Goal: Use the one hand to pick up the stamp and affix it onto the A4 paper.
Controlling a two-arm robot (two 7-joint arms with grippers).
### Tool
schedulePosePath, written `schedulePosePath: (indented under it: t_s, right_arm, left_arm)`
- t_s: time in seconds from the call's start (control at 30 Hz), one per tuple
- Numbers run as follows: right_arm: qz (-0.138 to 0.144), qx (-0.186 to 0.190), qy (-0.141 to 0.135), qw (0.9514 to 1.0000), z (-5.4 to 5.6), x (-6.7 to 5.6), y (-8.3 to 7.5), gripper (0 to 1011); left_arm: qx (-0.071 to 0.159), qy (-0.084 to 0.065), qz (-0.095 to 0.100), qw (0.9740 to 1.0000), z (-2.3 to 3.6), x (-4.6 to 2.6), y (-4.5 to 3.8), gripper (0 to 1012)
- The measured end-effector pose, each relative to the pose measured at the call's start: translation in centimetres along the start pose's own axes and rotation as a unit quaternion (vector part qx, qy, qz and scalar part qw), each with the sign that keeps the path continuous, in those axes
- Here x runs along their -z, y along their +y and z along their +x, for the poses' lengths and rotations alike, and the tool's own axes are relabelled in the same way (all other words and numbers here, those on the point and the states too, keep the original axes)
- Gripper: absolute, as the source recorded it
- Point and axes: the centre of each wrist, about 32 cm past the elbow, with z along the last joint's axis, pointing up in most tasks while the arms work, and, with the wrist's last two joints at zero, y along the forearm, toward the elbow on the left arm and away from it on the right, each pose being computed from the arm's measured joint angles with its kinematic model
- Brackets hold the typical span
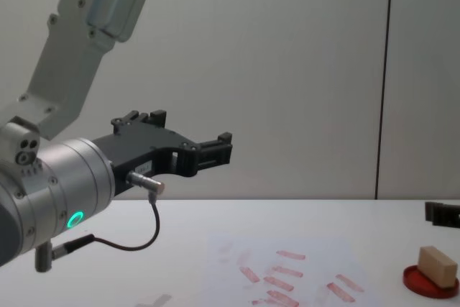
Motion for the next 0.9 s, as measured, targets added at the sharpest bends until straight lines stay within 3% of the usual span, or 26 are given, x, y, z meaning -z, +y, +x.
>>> schedulePosePath:
  t_s: [0.3, 0.9]
  right_arm:
    - [-0.029, 0.013, 0.016, 0.9994, 0.2, -0.9, 0.7, 1001]
    - [-0.068, 0.037, 0.039, 0.9962, 1.5, -1.3, 2.8, 1001]
  left_arm:
    - [0.000, 0.000, 0.000, 1.0000, 0.00, 0.00, 0.00, 1002]
    - [0.000, 0.000, 0.000, 1.0000, 0.00, 0.00, 0.00, 1002]
